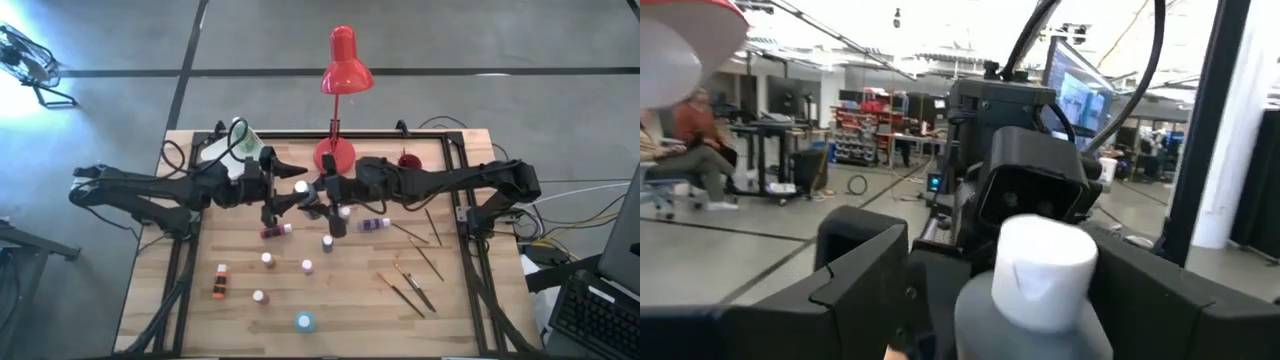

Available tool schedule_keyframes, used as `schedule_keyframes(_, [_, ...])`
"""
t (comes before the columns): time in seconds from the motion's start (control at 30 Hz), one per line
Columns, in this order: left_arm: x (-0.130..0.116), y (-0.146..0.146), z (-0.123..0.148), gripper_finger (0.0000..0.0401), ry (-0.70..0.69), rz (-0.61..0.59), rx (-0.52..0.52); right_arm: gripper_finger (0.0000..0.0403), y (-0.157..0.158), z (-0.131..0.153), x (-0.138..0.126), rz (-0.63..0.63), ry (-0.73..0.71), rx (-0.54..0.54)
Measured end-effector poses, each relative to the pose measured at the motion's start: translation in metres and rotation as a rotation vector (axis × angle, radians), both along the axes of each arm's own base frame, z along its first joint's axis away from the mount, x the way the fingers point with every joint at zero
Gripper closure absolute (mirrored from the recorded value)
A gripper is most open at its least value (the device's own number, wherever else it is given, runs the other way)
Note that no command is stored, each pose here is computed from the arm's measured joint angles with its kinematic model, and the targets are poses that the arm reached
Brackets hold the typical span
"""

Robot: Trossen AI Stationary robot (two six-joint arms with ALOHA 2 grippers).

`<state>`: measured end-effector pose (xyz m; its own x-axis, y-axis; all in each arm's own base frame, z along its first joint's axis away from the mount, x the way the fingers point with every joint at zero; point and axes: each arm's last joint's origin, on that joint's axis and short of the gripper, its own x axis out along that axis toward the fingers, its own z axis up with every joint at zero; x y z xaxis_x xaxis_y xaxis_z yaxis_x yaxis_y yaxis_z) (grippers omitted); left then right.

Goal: Pick & Place Paint Supplies
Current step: Put the black paint bottle into the white bin

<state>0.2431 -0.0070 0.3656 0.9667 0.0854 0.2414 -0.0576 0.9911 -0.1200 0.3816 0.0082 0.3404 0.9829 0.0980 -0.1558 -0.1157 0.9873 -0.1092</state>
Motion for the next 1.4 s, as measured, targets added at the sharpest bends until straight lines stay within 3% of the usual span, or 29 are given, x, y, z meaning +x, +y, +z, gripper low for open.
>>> schedule_keyframes(0.23, [0.000, 0.000, 0.001, 0.0130, -0.006, -0.015, -0.009, 0.0252, 0.000, -0.001, 0.008, 0.005, 0.003, -0.007])
schedule_keyframes(0.7, [0.000, -0.002, 0.002, 0.0275, -0.008, -0.074, 0.053, 0.0253, 0.000, 0.005, 0.004, -0.005, -0.012, 0.006])
schedule_keyframes(0.97, [0.000, -0.003, 0.001, 0.0277, -0.002, -0.082, 0.057, 0.0254, 0.000, 0.004, 0.003, -0.005, -0.001, 0.003])
schedule_keyframes(1.23, [-0.010, -0.001, 0.007, 0.0277, 0.051, -0.053, 0.044, 0.0144, -0.002, 0.017, -0.017, -0.056, 0.065, 0.005])
schedule_keyframes(1.4, [-0.028, 0.005, 0.011, 0.0277, 0.124, 0.142, 0.061, 0.0098, -0.006, 0.017, -0.036, -0.186, 0.208, 0.008])
